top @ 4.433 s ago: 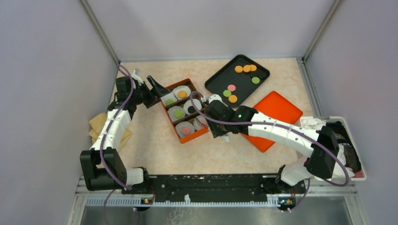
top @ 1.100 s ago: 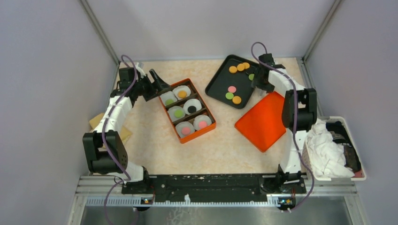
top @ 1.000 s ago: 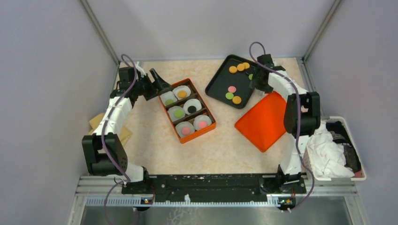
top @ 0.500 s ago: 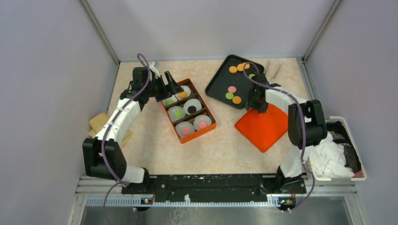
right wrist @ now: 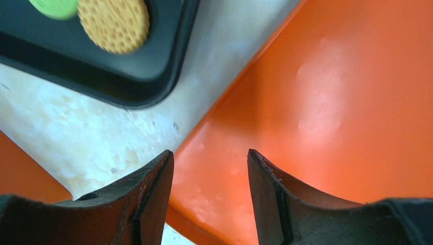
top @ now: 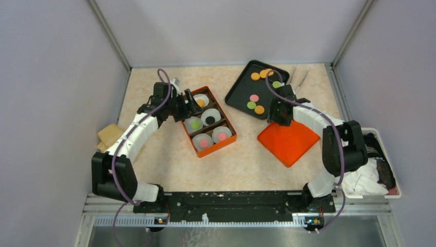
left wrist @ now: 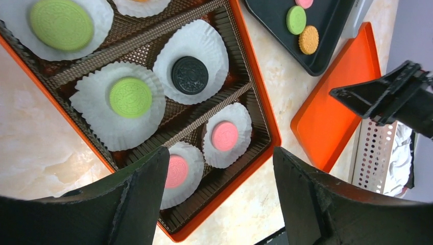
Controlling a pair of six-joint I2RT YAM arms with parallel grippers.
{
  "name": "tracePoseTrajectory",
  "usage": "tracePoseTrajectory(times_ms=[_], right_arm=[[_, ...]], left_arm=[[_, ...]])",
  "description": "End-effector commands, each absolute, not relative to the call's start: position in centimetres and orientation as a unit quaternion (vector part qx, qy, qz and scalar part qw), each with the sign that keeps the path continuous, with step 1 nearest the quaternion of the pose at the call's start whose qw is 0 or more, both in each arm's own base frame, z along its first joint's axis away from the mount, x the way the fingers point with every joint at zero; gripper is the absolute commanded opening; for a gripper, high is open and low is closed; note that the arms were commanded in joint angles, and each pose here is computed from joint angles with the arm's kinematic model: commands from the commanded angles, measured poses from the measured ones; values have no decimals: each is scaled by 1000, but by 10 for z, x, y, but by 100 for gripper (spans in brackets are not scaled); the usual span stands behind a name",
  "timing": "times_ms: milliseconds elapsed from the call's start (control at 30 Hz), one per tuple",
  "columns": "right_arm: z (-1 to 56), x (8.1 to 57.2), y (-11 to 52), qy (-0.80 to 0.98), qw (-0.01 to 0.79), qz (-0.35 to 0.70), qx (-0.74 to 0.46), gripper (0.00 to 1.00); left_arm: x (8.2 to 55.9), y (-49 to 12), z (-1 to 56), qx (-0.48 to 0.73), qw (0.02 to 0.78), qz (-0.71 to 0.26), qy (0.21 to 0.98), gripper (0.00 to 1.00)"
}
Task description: Pack the cookies
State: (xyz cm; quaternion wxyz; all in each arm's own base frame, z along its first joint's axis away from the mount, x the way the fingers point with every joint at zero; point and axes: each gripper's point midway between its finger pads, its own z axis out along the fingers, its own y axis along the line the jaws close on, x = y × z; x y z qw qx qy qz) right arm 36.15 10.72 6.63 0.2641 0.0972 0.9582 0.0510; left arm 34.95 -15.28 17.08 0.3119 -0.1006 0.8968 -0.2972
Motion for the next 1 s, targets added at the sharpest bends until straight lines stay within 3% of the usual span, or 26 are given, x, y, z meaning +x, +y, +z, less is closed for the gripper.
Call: tracePoseTrajectory(times_ms=[0,533,700,833,967], right_arm=[[64,355,127,956,268,75,89,54],[39,371,137,967,236,41,88,54],[24,366,138,972,215,34,94,22],[22,355,133,972,208,27,103,7],[33,342,125,970,216,9,111,0]], left_arm=[[349,-157,189,-90,341,-305,885,81],[347,-163,181,-71,337,-315,884,83],[348,-167,178,-66,330,-324,884,83],[348,-167,180,-62,333,-325,883,83],[347,-167,185,-58,339,-326,881,84]])
